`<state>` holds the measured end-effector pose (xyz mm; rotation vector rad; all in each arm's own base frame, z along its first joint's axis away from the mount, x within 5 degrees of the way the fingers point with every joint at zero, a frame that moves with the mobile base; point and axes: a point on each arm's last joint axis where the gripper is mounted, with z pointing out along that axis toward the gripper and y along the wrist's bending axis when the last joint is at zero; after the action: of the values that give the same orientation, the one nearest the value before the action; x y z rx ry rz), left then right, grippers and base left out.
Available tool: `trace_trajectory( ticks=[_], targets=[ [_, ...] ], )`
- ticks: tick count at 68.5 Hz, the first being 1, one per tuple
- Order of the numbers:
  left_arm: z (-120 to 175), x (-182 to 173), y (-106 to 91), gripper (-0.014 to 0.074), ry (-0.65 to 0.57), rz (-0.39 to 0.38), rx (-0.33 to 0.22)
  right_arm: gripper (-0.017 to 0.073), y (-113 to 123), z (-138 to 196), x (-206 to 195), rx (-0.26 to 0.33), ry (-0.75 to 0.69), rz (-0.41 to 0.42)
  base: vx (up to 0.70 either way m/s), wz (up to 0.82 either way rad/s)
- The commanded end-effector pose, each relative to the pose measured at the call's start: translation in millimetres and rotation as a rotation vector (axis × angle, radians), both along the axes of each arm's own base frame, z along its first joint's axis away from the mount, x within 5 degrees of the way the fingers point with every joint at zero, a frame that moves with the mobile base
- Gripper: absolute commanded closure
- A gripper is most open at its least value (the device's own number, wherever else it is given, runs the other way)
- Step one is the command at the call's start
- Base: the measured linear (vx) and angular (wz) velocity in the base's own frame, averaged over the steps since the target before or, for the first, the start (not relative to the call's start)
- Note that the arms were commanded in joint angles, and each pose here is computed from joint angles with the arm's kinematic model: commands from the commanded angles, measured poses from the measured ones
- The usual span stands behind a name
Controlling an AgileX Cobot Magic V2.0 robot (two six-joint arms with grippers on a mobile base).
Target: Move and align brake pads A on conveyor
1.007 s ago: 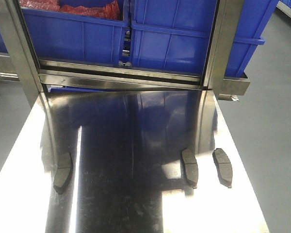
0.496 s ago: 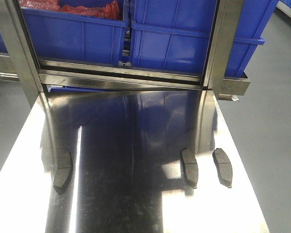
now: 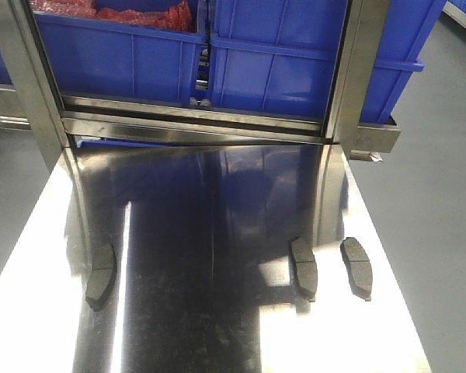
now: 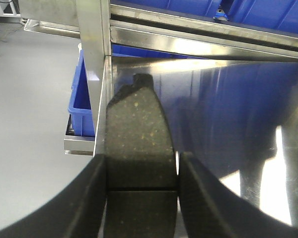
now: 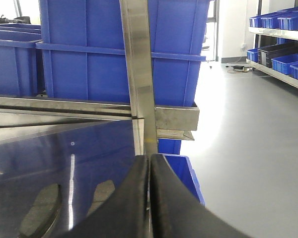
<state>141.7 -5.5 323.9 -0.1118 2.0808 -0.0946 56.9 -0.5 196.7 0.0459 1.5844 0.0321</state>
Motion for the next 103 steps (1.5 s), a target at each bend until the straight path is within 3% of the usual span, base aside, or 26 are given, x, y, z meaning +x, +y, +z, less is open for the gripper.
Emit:
trace_trajectory(
  ticks=[1,35,49,62,71,84,95,103],
  targets=[
    [18,3,-1.3,0.0430,-0.117,-0.007,-0.013,0.0568,0,-1,1,-0.006,-0.042,-0.004,0.00,0.00],
    [18,3,-1.3,0.0430,-0.117,-0.007,-0.013,0.0565,0,6,1,-0.005,-0.061,-0.004,0.00,0.00],
    [18,3,-1.3,0.0430,-0.117,-0.007,-0.013,0.0564,-1,71,1,-0.060,-0.069,-0.014,0.00,0.00],
    [18,3,-1.3,0.0430,-0.117,-0.007,-0.013,0.0563,-4,129,20,-0.083,0.104,-0.033,0.00,0.00],
    [18,3,-1.3,0.0430,-0.117,-0.007,-0.013,0.0563,-4,143,34,-0.084,0.173,-0.036,0.00,0.00],
    [18,3,-1.3,0.0430,-0.117,-0.007,-0.013,0.0559,-4,138,43,-0.081,0.214,-0.033,0.00,0.00],
    [18,3,-1.3,0.0430,-0.117,-0.007,-0.013,0.0451,-4,138,43,-0.081,0.215,-0.033,0.00,0.00],
    [18,3,-1.3,0.0430,-0.117,-0.007,-0.013,0.0222,-4,138,43,-0.080,0.216,-0.033,0.00,0.00]
  ],
)
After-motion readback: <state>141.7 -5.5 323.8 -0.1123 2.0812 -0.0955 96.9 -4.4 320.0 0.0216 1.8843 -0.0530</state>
